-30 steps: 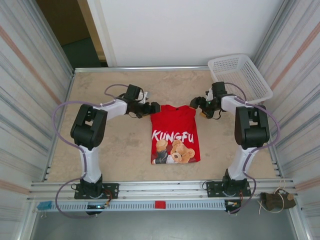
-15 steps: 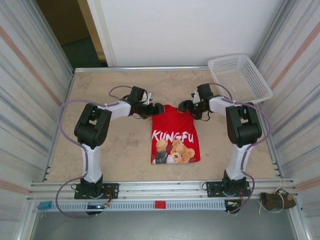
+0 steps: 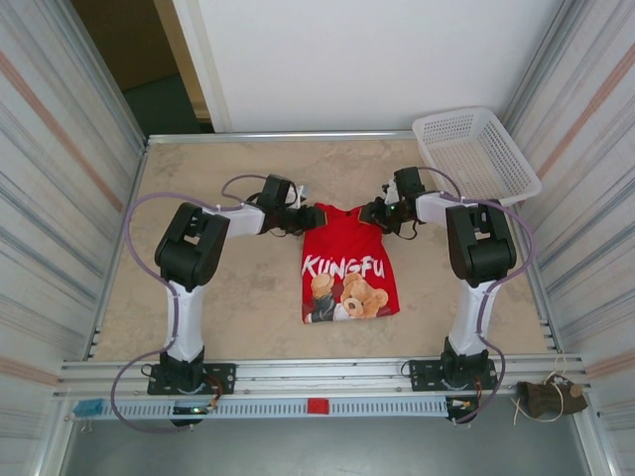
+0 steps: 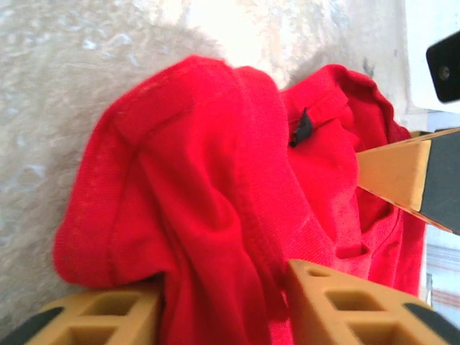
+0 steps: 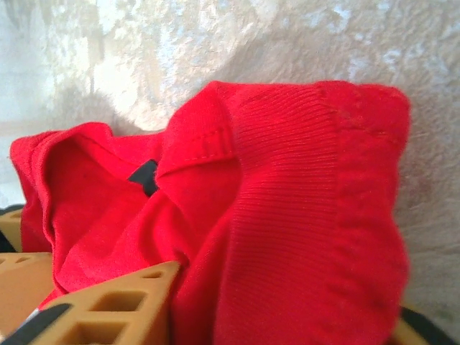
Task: Fold the inside-out t-shirt
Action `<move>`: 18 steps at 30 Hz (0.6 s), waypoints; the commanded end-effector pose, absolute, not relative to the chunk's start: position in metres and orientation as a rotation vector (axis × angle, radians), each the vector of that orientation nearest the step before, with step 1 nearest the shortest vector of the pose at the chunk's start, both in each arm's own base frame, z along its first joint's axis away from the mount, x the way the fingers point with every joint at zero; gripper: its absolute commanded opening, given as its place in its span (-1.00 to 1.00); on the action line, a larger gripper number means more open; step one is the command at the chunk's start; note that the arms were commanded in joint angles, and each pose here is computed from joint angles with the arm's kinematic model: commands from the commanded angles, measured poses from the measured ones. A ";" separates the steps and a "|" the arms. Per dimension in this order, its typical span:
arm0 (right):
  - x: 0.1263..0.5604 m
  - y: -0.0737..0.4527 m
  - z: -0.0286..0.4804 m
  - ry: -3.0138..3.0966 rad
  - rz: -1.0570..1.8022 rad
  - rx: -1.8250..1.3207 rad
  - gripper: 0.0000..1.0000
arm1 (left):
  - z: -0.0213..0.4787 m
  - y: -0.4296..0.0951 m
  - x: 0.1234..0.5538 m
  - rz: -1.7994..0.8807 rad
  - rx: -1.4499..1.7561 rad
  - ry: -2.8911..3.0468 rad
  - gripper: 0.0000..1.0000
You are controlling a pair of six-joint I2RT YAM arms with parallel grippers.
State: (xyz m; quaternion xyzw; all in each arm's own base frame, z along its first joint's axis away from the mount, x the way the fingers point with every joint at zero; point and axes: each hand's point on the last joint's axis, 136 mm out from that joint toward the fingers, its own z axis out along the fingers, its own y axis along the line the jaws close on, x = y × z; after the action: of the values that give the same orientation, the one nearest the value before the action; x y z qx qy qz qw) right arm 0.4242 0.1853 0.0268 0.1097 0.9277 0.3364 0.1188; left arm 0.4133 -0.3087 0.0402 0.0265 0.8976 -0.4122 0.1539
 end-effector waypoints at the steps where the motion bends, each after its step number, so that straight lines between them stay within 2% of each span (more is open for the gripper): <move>1: 0.422 0.183 0.013 2.738 0.972 0.378 -0.48 | 0.008 -0.306 0.400 -1.091 0.038 2.667 -0.41; 5: 0.422 0.184 0.013 2.730 1.001 0.396 -0.91 | 0.007 -0.309 0.401 -1.074 0.069 2.660 -1.00; 6: 0.423 0.184 0.016 2.722 1.019 0.399 -1.00 | 0.010 -0.310 0.403 -1.079 0.077 2.646 -1.00; 9: 0.428 0.188 0.037 2.664 1.102 0.408 -1.00 | 0.032 -0.310 0.414 -1.096 0.099 2.565 -1.00; 12: 0.439 0.188 0.070 2.585 1.148 0.400 -1.00 | 0.082 -0.306 0.431 -1.115 0.113 2.428 -1.00; 18: 0.479 0.194 0.127 2.472 1.195 0.376 -1.00 | 0.145 -0.296 0.475 -1.169 0.112 2.263 -1.00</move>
State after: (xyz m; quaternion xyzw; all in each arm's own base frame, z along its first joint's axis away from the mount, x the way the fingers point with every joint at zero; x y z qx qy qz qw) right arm 0.4536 0.1867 0.0679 0.1464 0.9006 0.3844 0.1406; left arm 0.4437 -0.3001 0.0789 0.0232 0.8848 -0.4100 0.2199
